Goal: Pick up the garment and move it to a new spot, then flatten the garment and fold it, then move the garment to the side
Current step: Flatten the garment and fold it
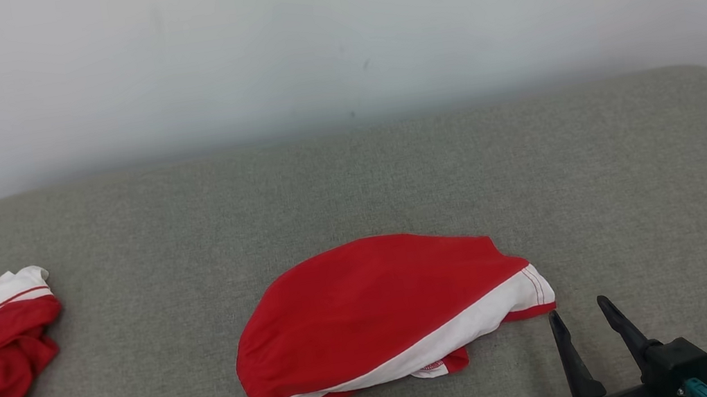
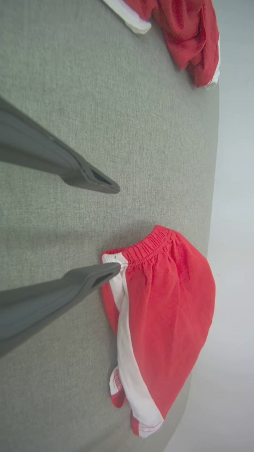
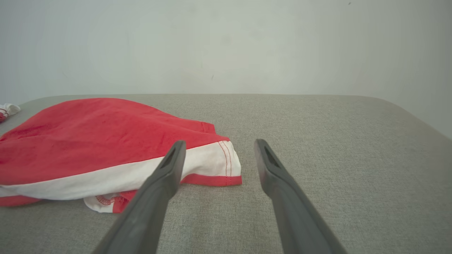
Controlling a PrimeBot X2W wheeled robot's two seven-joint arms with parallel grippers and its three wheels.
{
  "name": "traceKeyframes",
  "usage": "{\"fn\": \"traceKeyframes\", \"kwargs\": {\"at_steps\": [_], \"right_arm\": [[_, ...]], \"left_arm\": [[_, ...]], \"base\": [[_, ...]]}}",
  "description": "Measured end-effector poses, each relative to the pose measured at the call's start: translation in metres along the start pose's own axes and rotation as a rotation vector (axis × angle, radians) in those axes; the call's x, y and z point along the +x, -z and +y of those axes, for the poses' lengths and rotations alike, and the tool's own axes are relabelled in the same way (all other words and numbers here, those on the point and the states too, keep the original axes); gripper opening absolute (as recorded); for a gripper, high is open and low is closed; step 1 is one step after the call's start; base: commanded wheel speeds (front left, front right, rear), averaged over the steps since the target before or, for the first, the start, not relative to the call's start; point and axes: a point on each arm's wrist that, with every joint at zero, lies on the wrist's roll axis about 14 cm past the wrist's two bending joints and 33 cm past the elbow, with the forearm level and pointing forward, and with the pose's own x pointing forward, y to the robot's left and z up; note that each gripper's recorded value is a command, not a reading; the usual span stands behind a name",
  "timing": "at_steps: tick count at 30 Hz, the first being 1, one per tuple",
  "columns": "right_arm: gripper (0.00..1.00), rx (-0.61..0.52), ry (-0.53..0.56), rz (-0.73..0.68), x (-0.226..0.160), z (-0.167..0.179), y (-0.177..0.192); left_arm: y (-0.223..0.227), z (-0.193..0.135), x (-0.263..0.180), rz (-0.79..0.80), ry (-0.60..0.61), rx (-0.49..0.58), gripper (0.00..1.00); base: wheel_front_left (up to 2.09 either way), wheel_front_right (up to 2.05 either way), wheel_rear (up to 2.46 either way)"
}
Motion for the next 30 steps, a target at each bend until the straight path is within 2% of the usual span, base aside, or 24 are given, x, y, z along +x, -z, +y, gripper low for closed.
{"fn": "traceKeyframes", "kwargs": {"at_steps": [14,30], "right_arm": [[1.0,-0.002,0.002,0.061,0.02,-0.011,0.02],[1.0,0.001,0.004,0.086,0.034,-0.016,0.03]], "left_arm": [[0.025,-0.029,0.032,0.094,0.085,-0.114,1.0],[0.032,-0.029,0.048,0.116,0.094,-0.104,1.0]], "base": [[0.0,0.0,0.0],[0.0,0.0,0.0]]}}
